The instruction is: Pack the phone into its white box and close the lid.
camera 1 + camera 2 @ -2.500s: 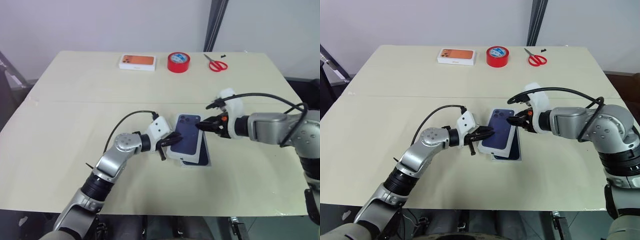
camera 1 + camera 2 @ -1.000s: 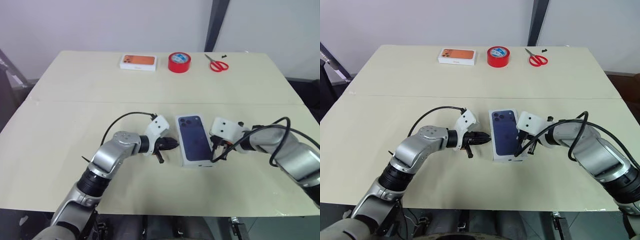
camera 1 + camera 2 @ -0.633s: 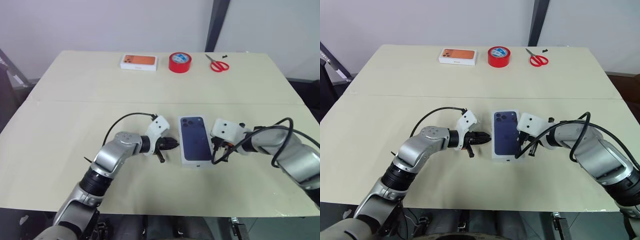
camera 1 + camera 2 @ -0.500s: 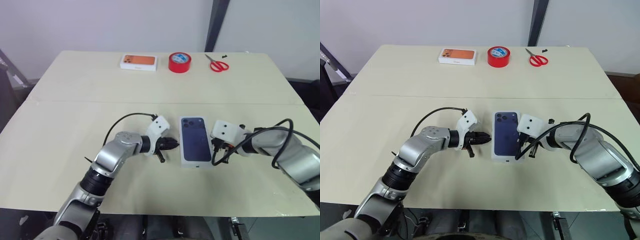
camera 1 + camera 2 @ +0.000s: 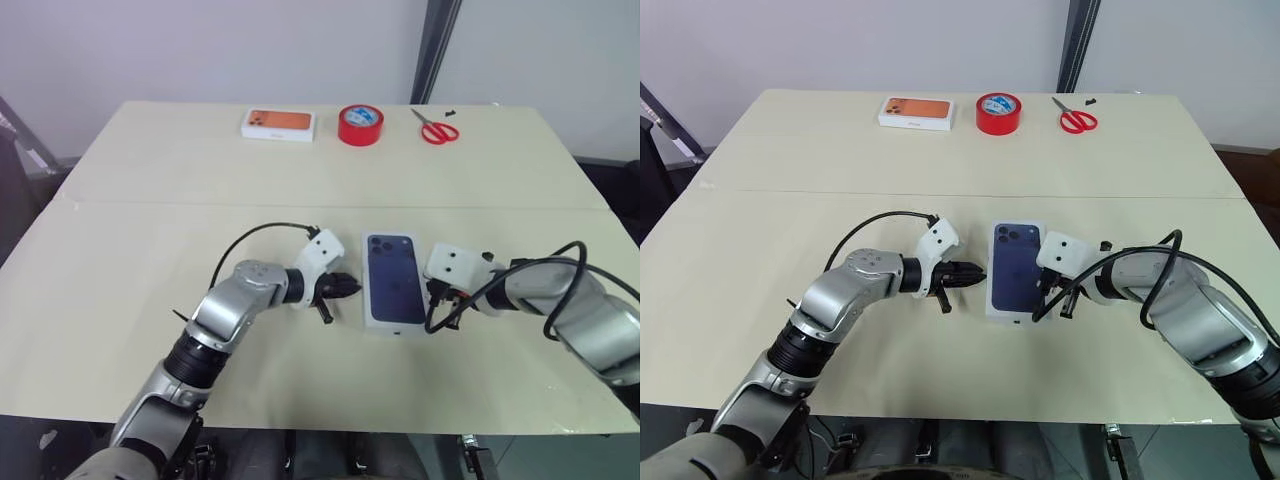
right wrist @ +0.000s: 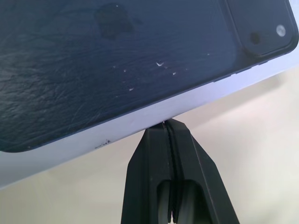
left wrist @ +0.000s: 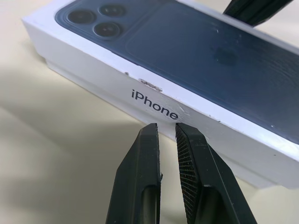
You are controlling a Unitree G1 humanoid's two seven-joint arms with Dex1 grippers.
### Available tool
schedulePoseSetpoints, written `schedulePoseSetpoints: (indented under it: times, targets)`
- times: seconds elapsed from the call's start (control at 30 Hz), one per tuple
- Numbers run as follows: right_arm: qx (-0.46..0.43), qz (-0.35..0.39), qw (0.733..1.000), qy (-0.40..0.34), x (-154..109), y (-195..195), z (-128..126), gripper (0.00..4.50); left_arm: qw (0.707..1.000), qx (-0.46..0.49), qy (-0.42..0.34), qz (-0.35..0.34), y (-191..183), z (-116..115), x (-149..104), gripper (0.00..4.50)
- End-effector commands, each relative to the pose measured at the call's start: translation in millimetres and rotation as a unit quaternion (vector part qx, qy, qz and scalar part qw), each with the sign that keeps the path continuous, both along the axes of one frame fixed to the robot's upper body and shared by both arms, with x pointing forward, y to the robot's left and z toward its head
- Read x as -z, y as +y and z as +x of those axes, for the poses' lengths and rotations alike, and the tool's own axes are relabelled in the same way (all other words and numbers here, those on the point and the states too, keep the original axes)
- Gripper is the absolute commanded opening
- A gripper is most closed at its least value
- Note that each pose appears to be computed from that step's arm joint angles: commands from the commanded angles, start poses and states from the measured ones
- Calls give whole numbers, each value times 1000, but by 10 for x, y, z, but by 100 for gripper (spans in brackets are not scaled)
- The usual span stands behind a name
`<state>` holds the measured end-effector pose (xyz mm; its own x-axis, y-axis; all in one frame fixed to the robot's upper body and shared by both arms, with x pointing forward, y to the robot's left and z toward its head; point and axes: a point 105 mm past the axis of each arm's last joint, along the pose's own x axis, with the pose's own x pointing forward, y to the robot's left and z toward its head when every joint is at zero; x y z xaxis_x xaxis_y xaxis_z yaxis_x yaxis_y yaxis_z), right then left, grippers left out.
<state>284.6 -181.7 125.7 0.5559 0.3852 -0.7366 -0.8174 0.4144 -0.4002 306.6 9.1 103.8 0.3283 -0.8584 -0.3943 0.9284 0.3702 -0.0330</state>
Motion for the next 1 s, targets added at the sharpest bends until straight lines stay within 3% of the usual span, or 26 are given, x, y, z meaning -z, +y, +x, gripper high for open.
schedulePoseSetpoints:
  times: [0.03,0.33,0.67,0.87,1.0]
  targets:
    - [-25,3,1000,-19,-103,90,-37,4,999,25,-21,-7,-70,-61,-73,65]
    - [-19,-3,999,-28,-135,48,0,4,1000,7,-20,-13,-19,-11,-83,65]
    - [-12,-3,998,-58,-435,-162,60,4,1000,16,-19,-10,-42,-39,-55,65]
    - [-82,58,994,-30,-510,88,-168,4,1000,1,-20,-19,62,29,-92,65]
    - [-110,61,992,5,-325,216,-344,4,996,-27,-32,-75,129,192,-395,65]
